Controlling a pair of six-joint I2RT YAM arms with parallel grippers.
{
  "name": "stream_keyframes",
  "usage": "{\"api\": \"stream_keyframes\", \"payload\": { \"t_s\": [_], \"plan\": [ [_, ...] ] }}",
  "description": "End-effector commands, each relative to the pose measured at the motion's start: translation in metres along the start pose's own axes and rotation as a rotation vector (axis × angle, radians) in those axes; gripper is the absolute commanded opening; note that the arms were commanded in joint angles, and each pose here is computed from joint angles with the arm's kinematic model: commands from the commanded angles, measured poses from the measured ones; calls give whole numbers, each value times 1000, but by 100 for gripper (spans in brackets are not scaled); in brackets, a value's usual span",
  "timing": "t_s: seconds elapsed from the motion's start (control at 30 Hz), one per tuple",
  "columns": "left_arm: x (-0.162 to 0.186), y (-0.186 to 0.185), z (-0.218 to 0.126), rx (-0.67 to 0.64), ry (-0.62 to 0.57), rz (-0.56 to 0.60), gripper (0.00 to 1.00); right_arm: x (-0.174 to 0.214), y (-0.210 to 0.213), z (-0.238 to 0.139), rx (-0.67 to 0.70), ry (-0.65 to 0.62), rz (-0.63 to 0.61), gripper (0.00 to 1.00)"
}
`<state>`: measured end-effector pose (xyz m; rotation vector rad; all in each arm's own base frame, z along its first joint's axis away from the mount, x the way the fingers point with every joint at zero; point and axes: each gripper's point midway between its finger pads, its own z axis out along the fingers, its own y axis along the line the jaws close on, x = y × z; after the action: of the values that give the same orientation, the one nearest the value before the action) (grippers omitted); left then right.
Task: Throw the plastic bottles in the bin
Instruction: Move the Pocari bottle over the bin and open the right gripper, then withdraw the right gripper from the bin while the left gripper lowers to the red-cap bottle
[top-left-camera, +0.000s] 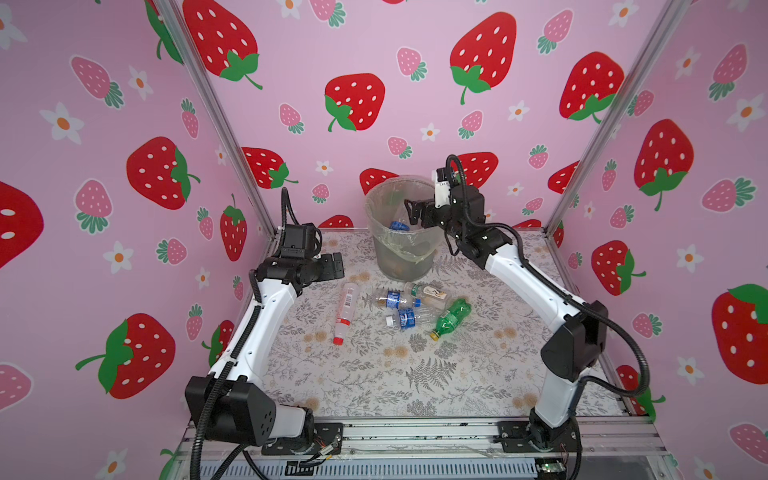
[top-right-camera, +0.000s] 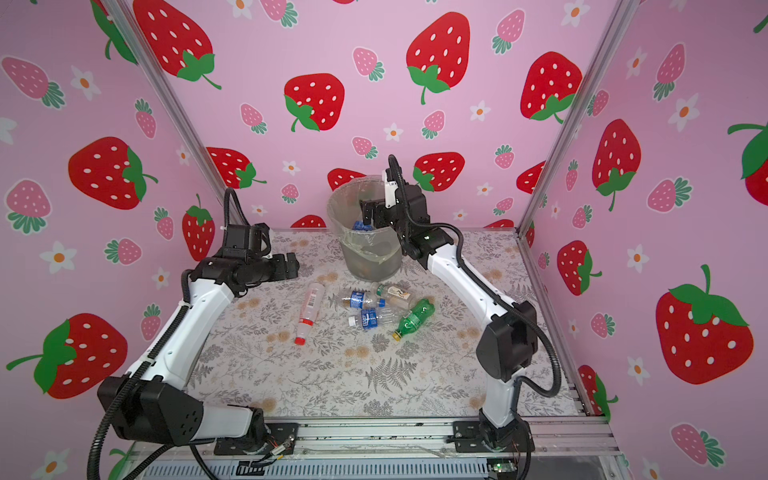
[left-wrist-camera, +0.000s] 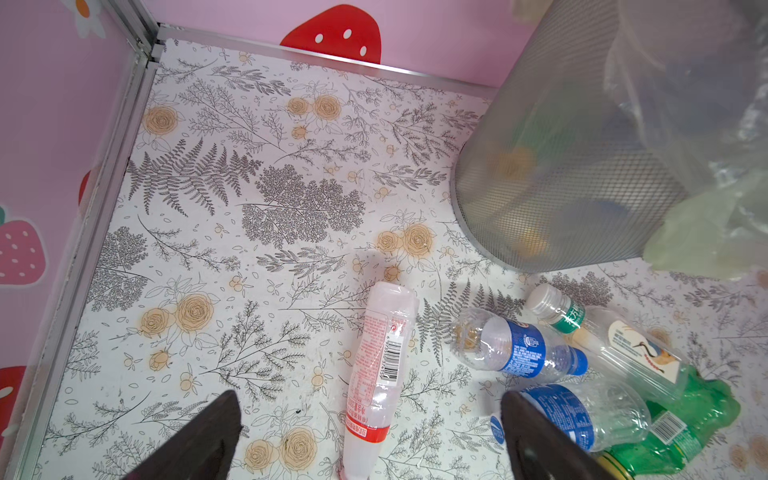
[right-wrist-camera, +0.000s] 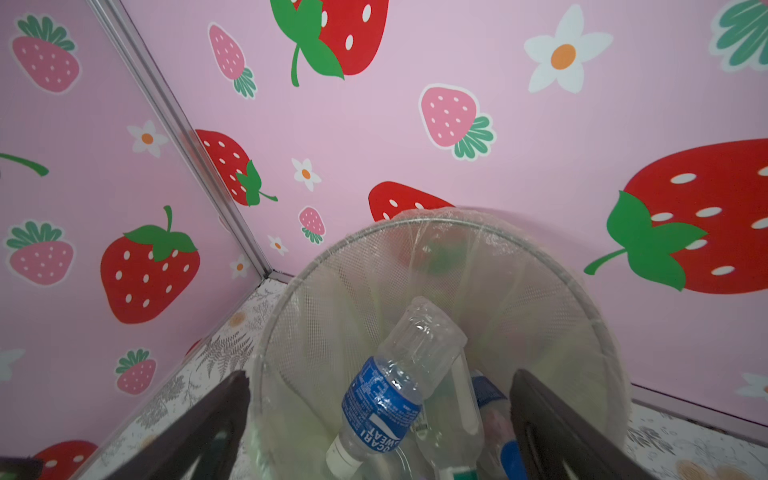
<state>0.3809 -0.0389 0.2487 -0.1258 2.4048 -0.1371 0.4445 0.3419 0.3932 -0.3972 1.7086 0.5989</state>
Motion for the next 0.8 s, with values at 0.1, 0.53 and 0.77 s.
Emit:
{"api": "stream_keyframes", "payload": {
  "t_s": [0.1, 0.53, 0.77],
  "plan": [
    [-10, -1, -6, 9, -24, -14, 99, -22, -9, -72, 21, -113, -10, 99],
    [-8, -3, -6, 23, -15, -11, 99, 50, -45, -132, 129, 31, 35, 99],
    [-9, -6, -9, 40, -21, -1, 99, 85, -54, -149, 158, 93, 82, 99]
  ]
}}
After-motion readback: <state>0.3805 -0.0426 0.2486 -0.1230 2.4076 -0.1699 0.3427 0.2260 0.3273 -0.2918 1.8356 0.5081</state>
